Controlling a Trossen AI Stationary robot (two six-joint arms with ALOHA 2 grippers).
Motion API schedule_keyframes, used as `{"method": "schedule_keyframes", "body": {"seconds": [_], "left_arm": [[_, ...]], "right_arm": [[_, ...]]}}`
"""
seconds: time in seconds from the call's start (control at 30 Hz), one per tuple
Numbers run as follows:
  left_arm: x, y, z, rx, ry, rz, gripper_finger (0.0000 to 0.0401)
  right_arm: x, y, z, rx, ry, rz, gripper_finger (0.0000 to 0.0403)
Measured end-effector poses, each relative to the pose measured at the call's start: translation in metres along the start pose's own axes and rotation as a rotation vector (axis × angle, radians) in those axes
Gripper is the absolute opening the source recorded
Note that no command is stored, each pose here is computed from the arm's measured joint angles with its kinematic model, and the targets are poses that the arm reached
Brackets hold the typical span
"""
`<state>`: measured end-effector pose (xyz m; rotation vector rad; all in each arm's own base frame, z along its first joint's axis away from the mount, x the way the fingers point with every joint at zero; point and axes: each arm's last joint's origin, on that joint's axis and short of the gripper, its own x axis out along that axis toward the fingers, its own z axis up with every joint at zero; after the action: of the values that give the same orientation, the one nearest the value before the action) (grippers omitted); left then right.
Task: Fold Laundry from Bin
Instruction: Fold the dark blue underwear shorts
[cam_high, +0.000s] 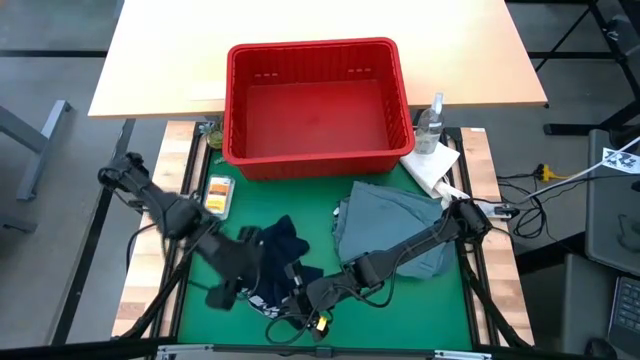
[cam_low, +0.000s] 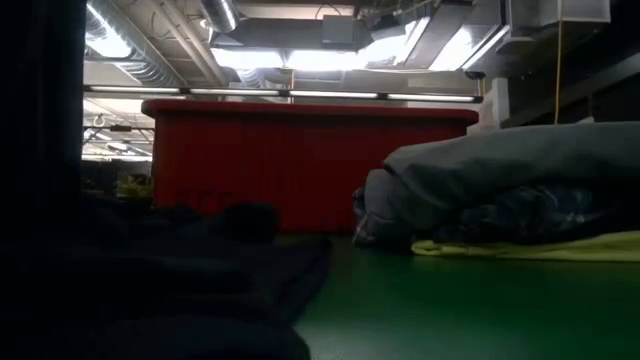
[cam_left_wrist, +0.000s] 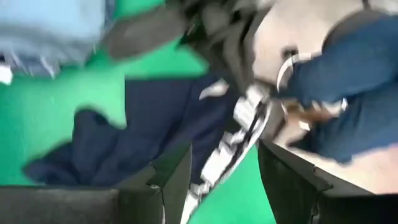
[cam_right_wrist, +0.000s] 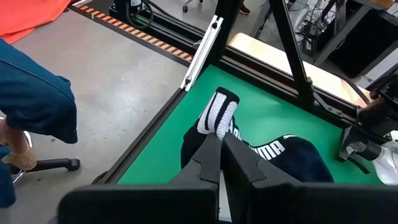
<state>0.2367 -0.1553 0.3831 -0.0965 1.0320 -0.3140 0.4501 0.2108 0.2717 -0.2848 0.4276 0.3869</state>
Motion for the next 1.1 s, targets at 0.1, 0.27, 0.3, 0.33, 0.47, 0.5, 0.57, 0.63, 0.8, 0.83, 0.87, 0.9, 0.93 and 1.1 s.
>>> {"method": "schedule_keyframes", "body": {"seconds": [0.1,0.27,0.3,0.33,0.47,0.5,0.57,0.63,0.8,0.83,0.87,0.9,0.93,1.1], "left_arm": [[0.001,-0.019,-0.001,0.040,-0.104,0.051,0.0175],[0.014,-0.043,-0.003,0.092,-0.188,0.131,0.0174],[0.018,-0.047,-0.004,0.102,-0.185,0.139,0.0174],[0.024,-0.050,-0.005,0.112,-0.177,0.151,0.0174],[0.046,-0.060,-0.007,0.135,-0.127,0.170,0.0174],[0.052,-0.061,-0.008,0.130,-0.115,0.175,0.0174],[0.062,-0.063,-0.008,0.124,-0.093,0.185,0.0174],[0.068,-0.064,-0.008,0.108,-0.080,0.191,0.0174],[0.072,-0.064,-0.009,0.082,-0.069,0.192,0.0159],[0.072,-0.064,-0.009,0.078,-0.068,0.188,0.0149],[0.072,-0.064,-0.009,0.070,-0.065,0.184,0.0136],[0.072,-0.064,-0.009,0.062,-0.058,0.176,0.0122],[0.072,-0.064,-0.010,0.056,-0.047,0.163,0.0106],[0.072,-0.065,-0.012,0.012,-0.003,0.118,0.0016]], "right_arm": [[0.000,0.000,0.001,0.001,-0.005,-0.004,0.0005],[0.000,-0.001,0.001,0.002,0.001,-0.058,0.0005],[0.000,-0.002,0.001,0.004,-0.003,-0.071,0.0005],[0.000,-0.002,0.002,0.005,-0.008,-0.082,0.0005],[0.000,-0.003,0.006,0.012,-0.056,-0.097,0.0005],[0.000,-0.003,0.008,0.014,-0.069,-0.099,0.0005],[-0.001,-0.004,0.009,0.016,-0.084,-0.101,0.0005],[-0.001,-0.004,0.011,0.018,-0.098,-0.103,0.0005],[-0.001,-0.004,0.012,0.019,-0.108,-0.097,0.0005],[-0.001,-0.004,0.011,0.018,-0.107,-0.096,0.0005],[-0.001,-0.004,0.011,0.018,-0.106,-0.095,0.0005],[-0.001,-0.003,0.011,0.018,-0.106,-0.094,0.0005],[-0.001,-0.003,0.011,0.018,-0.106,-0.094,0.0005],[-0.001,-0.003,0.011,0.018,-0.107,-0.093,0.0005]]}}
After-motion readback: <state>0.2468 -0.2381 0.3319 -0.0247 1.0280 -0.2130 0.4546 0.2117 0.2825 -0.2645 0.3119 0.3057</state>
